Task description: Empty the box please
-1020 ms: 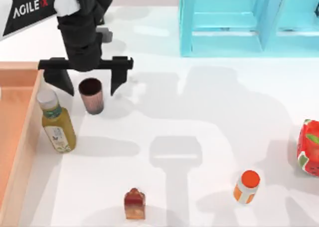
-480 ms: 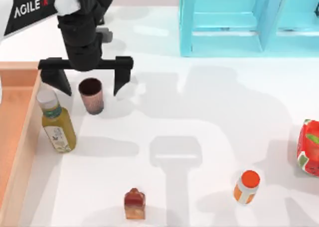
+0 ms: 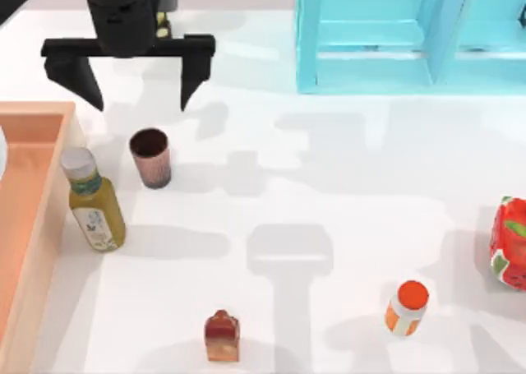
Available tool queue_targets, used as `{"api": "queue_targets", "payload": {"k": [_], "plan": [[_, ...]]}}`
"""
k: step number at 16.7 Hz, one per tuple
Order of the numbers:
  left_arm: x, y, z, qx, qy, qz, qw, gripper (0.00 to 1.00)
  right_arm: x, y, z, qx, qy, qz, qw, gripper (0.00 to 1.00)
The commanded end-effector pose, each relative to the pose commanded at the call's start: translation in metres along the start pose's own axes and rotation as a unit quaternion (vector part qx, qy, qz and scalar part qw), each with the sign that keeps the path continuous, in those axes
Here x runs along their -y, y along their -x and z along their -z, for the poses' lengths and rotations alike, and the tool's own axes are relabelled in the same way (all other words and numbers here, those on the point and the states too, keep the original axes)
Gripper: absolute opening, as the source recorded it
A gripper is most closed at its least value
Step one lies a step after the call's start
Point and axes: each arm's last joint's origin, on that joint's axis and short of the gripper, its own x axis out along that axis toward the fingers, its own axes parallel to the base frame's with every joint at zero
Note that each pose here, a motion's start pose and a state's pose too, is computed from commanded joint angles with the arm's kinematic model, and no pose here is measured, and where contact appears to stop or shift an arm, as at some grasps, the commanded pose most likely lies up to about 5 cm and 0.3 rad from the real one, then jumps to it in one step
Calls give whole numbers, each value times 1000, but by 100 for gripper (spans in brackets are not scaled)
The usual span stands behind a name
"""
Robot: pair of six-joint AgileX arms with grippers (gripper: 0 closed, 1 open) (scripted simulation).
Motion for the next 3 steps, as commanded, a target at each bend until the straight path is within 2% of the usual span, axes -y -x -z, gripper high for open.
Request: {"api": "queue_targets", "payload": {"k": [3], "plan": [[-2,18,4,8,0,0,1000,100,0,0,0,0,0,0,1000,100]]}}
